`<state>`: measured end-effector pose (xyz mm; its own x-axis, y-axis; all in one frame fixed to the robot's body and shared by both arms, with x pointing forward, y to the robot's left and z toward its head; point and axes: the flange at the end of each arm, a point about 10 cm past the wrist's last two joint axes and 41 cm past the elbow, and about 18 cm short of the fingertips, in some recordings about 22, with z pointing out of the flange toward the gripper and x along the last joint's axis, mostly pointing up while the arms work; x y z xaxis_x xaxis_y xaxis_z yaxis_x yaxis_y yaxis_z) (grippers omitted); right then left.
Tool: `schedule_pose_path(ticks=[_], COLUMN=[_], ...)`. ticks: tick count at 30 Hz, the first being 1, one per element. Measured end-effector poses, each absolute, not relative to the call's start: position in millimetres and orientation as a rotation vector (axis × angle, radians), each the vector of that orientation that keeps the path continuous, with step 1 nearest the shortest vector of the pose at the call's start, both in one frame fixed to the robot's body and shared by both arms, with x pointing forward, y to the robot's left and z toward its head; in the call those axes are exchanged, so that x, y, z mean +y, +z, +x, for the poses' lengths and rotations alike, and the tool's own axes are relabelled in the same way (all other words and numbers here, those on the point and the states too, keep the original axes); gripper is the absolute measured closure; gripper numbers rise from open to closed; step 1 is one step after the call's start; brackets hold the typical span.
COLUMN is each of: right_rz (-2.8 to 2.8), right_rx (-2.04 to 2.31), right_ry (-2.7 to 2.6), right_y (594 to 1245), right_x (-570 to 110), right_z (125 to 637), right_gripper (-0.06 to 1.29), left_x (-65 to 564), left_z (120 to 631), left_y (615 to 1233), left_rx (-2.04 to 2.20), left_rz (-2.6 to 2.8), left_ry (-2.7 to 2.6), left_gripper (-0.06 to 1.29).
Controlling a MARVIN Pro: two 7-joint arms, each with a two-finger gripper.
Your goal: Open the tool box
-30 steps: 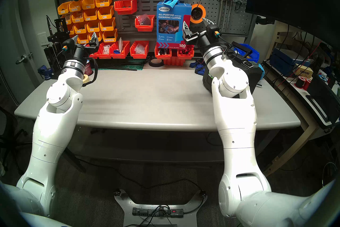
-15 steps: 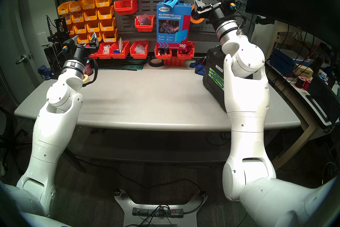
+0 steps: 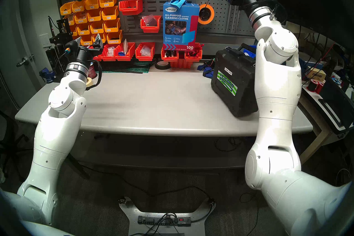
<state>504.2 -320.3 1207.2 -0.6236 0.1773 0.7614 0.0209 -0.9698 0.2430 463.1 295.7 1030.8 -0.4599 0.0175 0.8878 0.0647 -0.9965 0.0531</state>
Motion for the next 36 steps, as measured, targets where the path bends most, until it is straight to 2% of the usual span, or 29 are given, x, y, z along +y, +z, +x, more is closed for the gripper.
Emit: schedule_pose_path(ticks=[23,36], right_rz=[1.579,1.874], right_rx=[0.451,0.48], right_ry=[2.611,2.471], right_y=[1232,1214], right_x=[-403,-426], right_z=[486,459], right_gripper=[0.0,0.0], left_x=[296,296], left_z=[463,463], left_y=[1031,1031], left_rx=[-0.123,-0.123], left_rz=[-1.618,-1.618], left_ry=[-2.658,-2.658], left_gripper=[-0.01,-0.01])
